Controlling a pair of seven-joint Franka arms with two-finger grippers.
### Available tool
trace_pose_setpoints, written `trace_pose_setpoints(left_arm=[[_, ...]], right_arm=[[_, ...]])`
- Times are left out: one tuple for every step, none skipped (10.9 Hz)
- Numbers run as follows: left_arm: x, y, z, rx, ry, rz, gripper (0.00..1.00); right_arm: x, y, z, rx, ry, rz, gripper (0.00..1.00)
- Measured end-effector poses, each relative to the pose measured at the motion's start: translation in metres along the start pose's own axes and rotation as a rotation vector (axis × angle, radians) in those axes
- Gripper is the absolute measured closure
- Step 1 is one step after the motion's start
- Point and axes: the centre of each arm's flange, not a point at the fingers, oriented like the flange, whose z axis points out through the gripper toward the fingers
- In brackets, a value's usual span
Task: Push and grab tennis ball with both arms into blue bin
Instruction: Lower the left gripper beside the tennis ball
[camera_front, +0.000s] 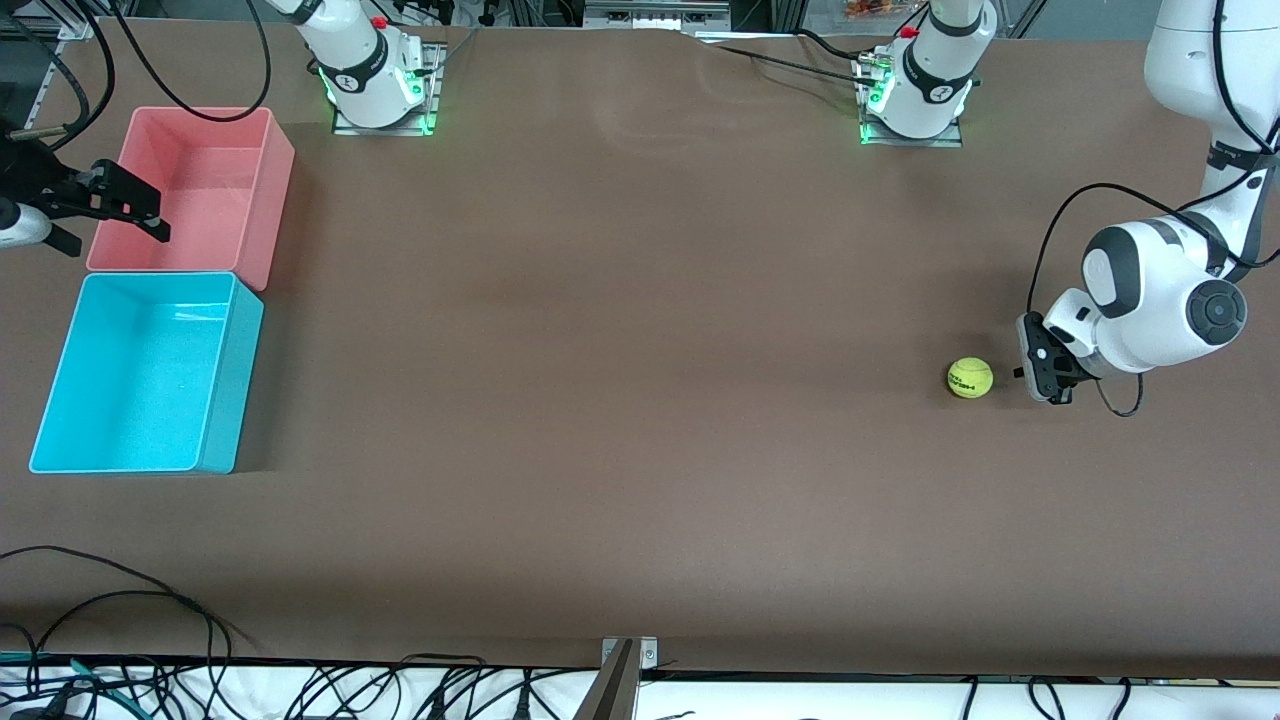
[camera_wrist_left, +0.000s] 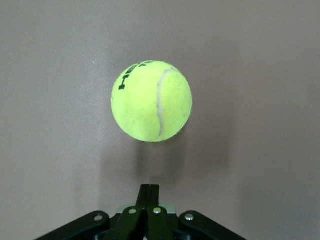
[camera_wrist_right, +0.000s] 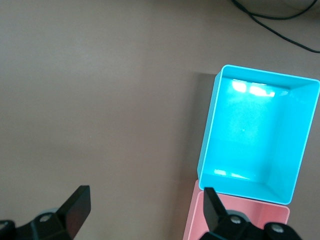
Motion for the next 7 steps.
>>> trace_pose_setpoints(left_arm=[[0.000, -0.001, 0.003, 0.007, -0.001, 0.008, 0.99], [0.000, -0.002, 0.008, 0.007, -0.001, 0.013, 0.99], [0.000, -0.002, 0.015, 0.008, -0.002, 0.015, 0.99], [0.000, -0.003, 0.020, 0.009, -0.002, 0.018, 0.99], [0.001, -0.003, 0.023, 0.008, -0.002, 0.019, 0.99], [0.004, -0.003, 0.024, 0.008, -0.003, 0.024, 0.99], [0.008, -0.004, 0.026, 0.009, -0.003, 0.031, 0.99]], right_arm=[[0.000, 0.000, 0.000, 0.000, 0.000, 0.000, 0.00], [0.000, 0.000, 0.000, 0.000, 0.000, 0.000, 0.00], [0.000, 0.000, 0.000, 0.000, 0.000, 0.000, 0.00], [0.000, 0.000, 0.000, 0.000, 0.000, 0.000, 0.00], [0.000, 0.000, 0.000, 0.000, 0.000, 0.000, 0.00], [0.000, 0.000, 0.000, 0.000, 0.000, 0.000, 0.00], [0.000, 0.000, 0.000, 0.000, 0.000, 0.000, 0.00]])
